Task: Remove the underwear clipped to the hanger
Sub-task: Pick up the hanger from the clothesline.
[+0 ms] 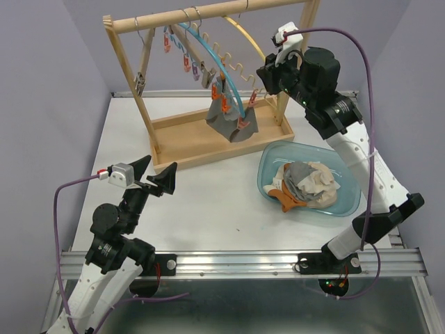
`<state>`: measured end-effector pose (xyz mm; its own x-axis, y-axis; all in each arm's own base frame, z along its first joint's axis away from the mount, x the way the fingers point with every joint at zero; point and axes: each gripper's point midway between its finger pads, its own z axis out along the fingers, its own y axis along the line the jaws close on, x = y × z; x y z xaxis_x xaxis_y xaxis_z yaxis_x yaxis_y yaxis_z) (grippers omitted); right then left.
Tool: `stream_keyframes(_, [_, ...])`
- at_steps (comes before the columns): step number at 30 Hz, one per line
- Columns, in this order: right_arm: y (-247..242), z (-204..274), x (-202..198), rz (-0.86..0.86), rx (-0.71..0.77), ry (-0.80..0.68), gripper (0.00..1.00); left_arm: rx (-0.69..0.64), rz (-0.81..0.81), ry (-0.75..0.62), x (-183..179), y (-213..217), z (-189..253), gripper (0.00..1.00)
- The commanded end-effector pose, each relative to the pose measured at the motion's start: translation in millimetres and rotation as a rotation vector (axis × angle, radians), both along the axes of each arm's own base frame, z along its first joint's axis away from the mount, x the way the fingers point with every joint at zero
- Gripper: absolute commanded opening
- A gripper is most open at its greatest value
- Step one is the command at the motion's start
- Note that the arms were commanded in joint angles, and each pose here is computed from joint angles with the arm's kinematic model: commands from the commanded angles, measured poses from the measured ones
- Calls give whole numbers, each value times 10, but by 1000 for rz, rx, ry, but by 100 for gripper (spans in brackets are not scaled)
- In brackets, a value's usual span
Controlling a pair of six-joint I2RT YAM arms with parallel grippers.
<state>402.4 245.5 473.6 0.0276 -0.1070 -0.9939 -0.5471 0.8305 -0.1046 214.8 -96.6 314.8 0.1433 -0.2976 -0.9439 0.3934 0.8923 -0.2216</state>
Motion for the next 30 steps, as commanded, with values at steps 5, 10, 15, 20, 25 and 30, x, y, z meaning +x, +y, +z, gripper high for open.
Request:
stream_keyframes(5, [-171,588,-290,0,77,-154,0,-13,-5,-36,3,-7,76,99])
stream_keyframes(10, [-262,493,-444,6,52,-153,0,-8,-12,-32,14,-26,71,99])
stream_keyframes(15, [-301,167,-531,14,20,-105,0,13,-42,-21,31,-95,28,99])
stream_keyframes(20, [-419,-102,-740,20,0,-76,0,41,-104,-33,1,-206,-4,99])
stream_keyframes(25, [-581,-373,-931,4,-18,-49,1,50,-139,-71,-40,-261,14,99])
stream_keyframes(30, [-832,-630,-1185,-27,-29,-37,1,61,-162,-82,-51,-303,-4,99])
